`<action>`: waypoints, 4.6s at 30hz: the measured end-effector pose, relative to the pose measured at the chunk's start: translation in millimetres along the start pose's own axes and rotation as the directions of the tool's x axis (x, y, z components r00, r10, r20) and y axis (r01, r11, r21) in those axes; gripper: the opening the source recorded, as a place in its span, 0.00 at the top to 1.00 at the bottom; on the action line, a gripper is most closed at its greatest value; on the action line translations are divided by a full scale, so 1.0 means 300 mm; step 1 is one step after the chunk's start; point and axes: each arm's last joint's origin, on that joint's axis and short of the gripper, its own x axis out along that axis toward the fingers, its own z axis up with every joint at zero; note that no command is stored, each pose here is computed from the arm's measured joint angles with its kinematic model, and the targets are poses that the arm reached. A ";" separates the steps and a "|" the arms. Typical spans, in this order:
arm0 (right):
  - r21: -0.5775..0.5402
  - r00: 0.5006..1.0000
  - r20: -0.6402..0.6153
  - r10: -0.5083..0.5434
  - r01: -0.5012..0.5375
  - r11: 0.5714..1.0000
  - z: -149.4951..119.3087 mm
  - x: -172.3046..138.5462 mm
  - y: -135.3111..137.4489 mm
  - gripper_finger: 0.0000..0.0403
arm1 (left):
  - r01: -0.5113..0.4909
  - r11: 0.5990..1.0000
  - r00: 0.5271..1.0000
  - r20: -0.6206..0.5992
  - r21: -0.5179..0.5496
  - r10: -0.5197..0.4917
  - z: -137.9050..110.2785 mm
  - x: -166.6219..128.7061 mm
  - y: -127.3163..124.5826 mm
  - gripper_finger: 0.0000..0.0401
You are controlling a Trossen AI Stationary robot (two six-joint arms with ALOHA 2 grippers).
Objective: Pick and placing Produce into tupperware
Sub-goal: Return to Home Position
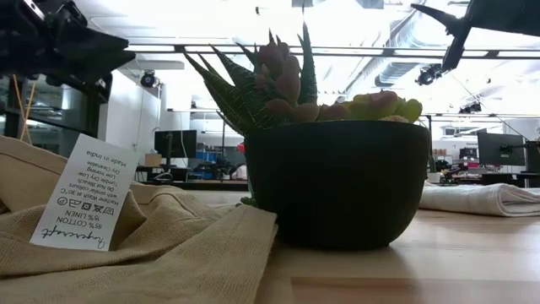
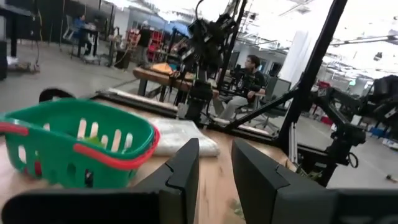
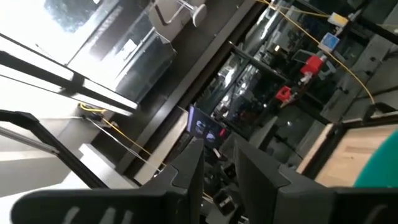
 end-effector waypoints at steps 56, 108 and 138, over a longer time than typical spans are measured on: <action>-0.013 1.000 0.002 -0.023 0.023 1.000 -0.002 0.000 -0.005 0.81 | 0.199 0.978 0.975 -0.117 0.060 -0.191 -0.026 -0.007 -0.014 0.79; -0.525 0.868 -0.116 0.483 -0.467 0.712 -0.026 -0.077 -0.022 1.00 | 0.182 0.983 0.978 -0.113 0.038 -0.176 -0.025 -0.007 -0.012 0.79; -0.549 0.882 -0.436 0.179 -0.418 0.724 -0.074 -0.119 -0.137 1.00 | 0.181 0.983 0.977 -0.118 0.038 -0.175 -0.027 -0.006 -0.012 0.79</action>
